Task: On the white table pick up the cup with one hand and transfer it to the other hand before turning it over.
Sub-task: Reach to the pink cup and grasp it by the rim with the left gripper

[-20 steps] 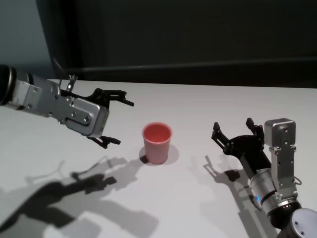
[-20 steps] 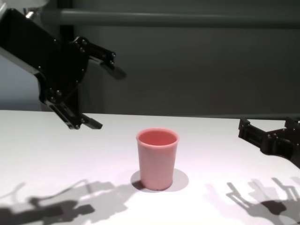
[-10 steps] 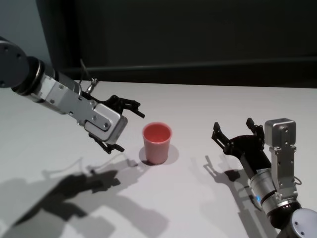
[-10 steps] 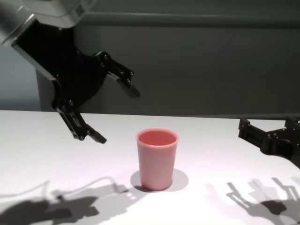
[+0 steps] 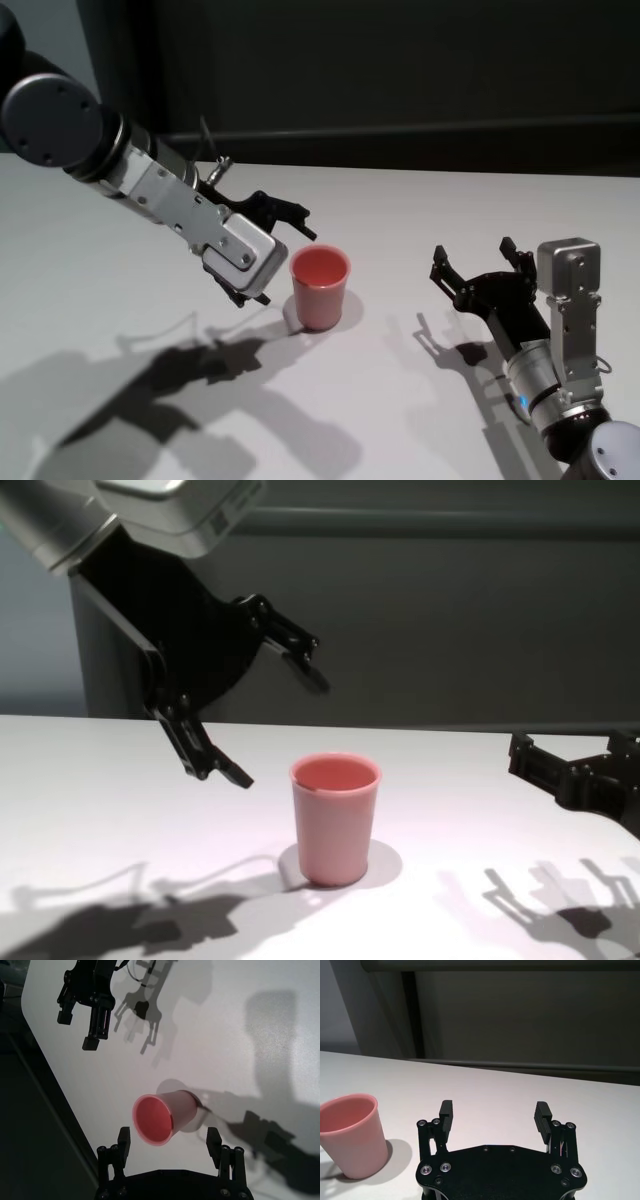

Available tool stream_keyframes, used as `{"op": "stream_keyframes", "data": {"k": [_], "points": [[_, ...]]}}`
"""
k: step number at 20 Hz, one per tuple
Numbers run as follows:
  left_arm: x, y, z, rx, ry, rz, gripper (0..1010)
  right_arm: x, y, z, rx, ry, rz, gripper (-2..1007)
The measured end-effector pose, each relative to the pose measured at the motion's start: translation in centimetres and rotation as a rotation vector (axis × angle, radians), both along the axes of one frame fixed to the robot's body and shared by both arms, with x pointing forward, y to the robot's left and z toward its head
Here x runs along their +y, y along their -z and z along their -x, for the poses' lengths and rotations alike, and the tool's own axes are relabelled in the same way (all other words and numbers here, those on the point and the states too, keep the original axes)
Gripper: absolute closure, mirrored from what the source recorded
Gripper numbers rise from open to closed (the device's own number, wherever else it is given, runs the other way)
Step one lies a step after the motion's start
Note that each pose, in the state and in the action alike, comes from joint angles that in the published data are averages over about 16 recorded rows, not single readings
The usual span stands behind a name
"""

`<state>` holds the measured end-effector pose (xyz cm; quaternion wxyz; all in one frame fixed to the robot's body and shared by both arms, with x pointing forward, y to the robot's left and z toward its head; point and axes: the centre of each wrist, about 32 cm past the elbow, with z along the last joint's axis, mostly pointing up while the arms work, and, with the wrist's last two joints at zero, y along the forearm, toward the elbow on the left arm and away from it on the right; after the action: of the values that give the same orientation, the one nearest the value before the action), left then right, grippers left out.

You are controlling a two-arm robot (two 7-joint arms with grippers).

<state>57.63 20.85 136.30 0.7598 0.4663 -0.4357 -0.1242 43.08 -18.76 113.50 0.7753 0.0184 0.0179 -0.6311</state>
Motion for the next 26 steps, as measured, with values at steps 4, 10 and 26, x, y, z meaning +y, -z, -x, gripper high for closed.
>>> {"op": "stream_keyframes", "data": {"k": [4,10,26], "points": [[-1.05,0.05,-0.20,-0.005,0.029,-0.029,9,0.00,0.00,0.00,0.000,0.000,0.000,3],[-2.49,0.33,-0.65,-0.008,0.065,-0.075,9,0.00,0.00,0.00,0.000,0.000,0.000,3],[-3.73,1.77,-2.27,-0.011,0.062,-0.130,9,0.00,0.00,0.00,0.000,0.000,0.000,3]]}}
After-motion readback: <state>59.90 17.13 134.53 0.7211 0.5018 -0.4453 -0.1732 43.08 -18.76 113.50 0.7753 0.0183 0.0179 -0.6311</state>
